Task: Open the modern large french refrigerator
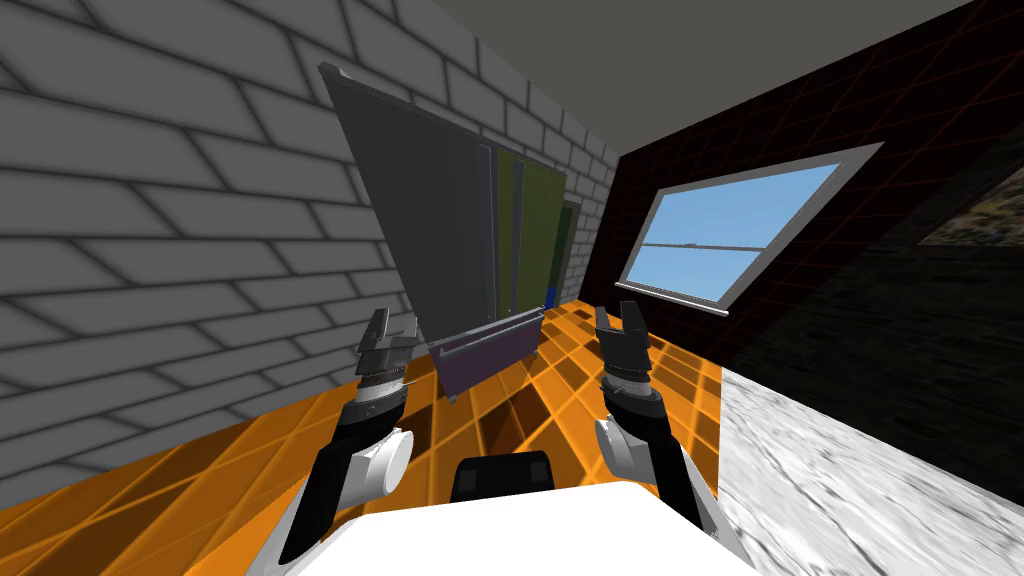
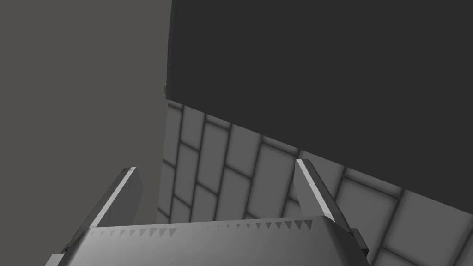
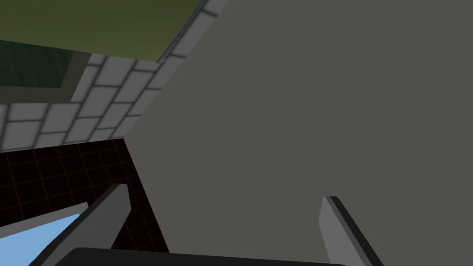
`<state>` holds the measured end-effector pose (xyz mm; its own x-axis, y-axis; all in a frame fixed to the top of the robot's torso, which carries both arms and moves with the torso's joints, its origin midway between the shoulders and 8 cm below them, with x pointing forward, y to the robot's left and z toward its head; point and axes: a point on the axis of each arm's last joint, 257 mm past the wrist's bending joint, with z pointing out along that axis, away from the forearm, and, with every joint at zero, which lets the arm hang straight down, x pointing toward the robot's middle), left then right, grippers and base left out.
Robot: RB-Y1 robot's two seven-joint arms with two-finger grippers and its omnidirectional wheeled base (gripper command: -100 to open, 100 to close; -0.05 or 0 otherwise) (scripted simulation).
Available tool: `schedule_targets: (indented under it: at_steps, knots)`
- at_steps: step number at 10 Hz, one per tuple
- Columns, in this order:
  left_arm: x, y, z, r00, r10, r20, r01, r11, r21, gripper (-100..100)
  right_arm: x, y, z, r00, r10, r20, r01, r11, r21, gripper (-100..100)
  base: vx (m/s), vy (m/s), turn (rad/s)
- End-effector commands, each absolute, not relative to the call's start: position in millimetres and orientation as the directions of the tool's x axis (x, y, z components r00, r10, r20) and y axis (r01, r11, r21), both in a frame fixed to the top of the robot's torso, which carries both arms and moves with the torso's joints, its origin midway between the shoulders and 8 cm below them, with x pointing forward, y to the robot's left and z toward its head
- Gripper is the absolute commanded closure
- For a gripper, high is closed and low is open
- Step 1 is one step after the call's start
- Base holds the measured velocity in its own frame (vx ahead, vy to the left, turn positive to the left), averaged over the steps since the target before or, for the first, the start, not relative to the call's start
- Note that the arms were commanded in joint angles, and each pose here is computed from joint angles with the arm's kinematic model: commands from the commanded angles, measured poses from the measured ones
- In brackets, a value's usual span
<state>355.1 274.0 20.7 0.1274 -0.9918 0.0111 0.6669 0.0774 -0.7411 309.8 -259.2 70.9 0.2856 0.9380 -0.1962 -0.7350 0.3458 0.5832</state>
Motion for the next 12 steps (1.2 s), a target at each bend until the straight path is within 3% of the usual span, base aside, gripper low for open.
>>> schedule_targets:
  at_steps: [1,9,10,12]
  knots:
    - [355,274,21,0.127,-0.992,0.011,0.667,0.077,-0.741,0,310,-259,71,0.286,0.938,-0.196,-0.735,0.346,0.583,0,0.0,0.0,0.0]
    - [355,274,21,0.127,-0.992,0.011,0.667,0.077,-0.741,0,310,-259,71,0.286,0.938,-0.196,-0.735,0.346,0.583,0,0.0,0.0,0.0]
    - [358,272,16,0.113,-0.993,-0.018,0.659,0.089,-0.747,-100,310,-259,71,0.286,0.938,-0.196,-0.735,0.346,0.583,0,0.019,0.0,0.007]
    - [363,271,5,0.097,-0.994,-0.05,0.644,0.101,-0.758,-100,310,-259,71,0.286,0.938,-0.196,-0.735,0.346,0.583,0,0.035,0.006,0.009]
